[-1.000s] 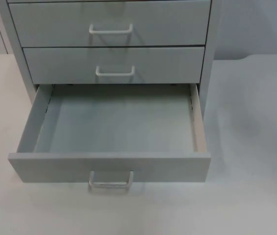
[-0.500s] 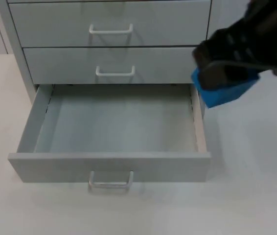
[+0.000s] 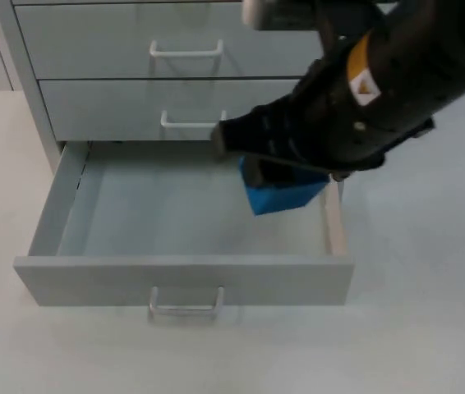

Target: Open the drawer with the left hand, place the block into the drawer with the right hand, then close the drawer with the left hand.

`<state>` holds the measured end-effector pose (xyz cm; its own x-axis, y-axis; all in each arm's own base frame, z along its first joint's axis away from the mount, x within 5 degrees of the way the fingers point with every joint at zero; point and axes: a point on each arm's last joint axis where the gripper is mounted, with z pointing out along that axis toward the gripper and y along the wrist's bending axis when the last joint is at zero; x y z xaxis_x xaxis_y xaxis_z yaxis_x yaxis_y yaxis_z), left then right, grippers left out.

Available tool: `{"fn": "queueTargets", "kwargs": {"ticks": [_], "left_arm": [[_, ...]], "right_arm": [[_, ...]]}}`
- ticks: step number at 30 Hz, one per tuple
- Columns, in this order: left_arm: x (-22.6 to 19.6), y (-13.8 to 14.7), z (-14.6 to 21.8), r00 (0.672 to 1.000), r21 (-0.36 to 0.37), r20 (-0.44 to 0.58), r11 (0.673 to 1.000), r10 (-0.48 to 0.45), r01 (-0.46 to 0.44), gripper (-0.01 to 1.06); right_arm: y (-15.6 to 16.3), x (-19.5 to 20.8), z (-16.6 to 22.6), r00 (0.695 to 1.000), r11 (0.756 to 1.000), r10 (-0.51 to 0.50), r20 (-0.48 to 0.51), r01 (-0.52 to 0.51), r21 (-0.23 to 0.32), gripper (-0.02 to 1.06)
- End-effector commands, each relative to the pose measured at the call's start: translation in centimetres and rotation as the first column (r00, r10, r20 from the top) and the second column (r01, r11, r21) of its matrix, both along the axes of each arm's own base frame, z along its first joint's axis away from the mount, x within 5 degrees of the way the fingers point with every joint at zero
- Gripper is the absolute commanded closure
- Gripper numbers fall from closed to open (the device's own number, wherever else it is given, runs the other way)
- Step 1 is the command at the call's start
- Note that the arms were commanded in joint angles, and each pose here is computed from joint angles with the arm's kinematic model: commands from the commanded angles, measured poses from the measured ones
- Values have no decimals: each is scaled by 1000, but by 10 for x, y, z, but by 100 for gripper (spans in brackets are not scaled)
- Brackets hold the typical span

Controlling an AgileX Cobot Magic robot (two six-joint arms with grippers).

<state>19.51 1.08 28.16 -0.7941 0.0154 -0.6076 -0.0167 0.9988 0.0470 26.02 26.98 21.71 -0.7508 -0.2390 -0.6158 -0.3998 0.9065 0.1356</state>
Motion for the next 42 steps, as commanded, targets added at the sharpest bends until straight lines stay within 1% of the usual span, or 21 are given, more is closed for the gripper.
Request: {"fn": "queueTargets", "kwargs": {"ticks": [1, 2, 4, 6, 9, 10, 11, 12, 15, 20, 24, 26, 27, 28, 29, 30, 31, 34, 36, 39, 42], "left_arm": [[-1, -1, 0, 1000, -12, 10, 1000, 1, 0, 0], [-1, -1, 0, 1000, -12, 10, 1000, 1, 0, 0], [-1, -1, 0, 1000, -12, 10, 1000, 1, 0, 0], [-1, -1, 0, 1000, -12, 10, 1000, 1, 0, 0], [0, -1, 0, 1000, -12, 12, 1000, 1, 0, 0], [0, -1, 1, 1000, -12, 14, 1000, 0, 0, 0], [0, -1, 1, 1000, -12, 14, 1000, 0, 0, 0], [0, -1, 1, 1000, -12, 14, 1000, 0, 0, 0], [0, -1, 1, 1000, -12, 14, 1000, 0, 0, 0], [0, -1, 1, 1000, -12, 14, 1000, 0, 0, 0], [0, -1, 1, 1000, -16, 18, 1000, 1, -1, 0], [0, -1, 1, 1000, -18, 18, 1000, 2, -2, 0], [0, -1, 1, 1000, -18, 18, 1000, 2, -2, 0], [0, -1, 1, 1000, -18, 18, 1000, 2, -2, 0], [0, -2, 1, 1000, -20, 18, 1000, 2, -2, 0], [0, -2, 1, 1000, -20, 18, 1000, 2, -2, 0], [0, -2, 1, 1000, -20, 18, 1000, 2, -2, 0], [0, -2, 1, 1000, -21, 18, 1000, 2, -2, 0], [0, -2, 1, 1000, -21, 18, 1000, 2, -2, 0], [0, -2, 1, 1000, -21, 18, 1000, 2, -2, 0], [0, -2, 1, 1000, -27, 20, 1000, 4, -3, 0]], "right_arm": [[17, 11, -3, 1000, 1000, 3, 14, -4, 22, 105], [17, 11, -3, 1000, 1000, 3, 14, -4, 22, 105], [30, 23, -10, 1000, 1000, 3, 15, -3, 23, 105], [43, 36, -23, 1000, 1000, -6, 2, 6, 5, 105], [51, 43, -36, 1000, 1000, -6, -6, 6, -10, 105], [54, 46, -45, 1000, 1000, 2, -8, -2, -26, 105], [54, 46, -45, 1000, 1000, 2, -8, -2, -26, 105], [56, 48, -53, 1000, 999, 5, -10, -5, -33, 105], [63, 52, -79, 1000, 999, 15, -14, -15, -29, 105], [66, 54, -101, 999, 998, 38, -13, -39, -44, 105], [65, 54, -106, 999, 997, 43, -16, -44, -61, 104], [64, 55, -106, 998, 995, 56, -5, -56, -79, 99], [64, 55, -106, 998, 995, 56, -5, -56, -79, 99], [64, 55, -106, 998, 994, 62, 1, -61, -88, 95], [64, 55, -107, 998, 994, 57, -2, -57, -93, 87], [63, 55, -107, 998, 994, 56, -2, -56, -95, 73], [63, 55, -107, 998, 994, 56, -2, -56, -95, 73], [64, 55, -107, 998, 994, 57, -2, -57, -93, 42], [64, 55, -105, 998, 994, 57, 1, -56, -90, 31], [64, 55, -99, 998, 995, 55, 8, -54, -82, 27], [60, 55, -79, 999, 996, 36, 27, -34, -78, 27]]}}
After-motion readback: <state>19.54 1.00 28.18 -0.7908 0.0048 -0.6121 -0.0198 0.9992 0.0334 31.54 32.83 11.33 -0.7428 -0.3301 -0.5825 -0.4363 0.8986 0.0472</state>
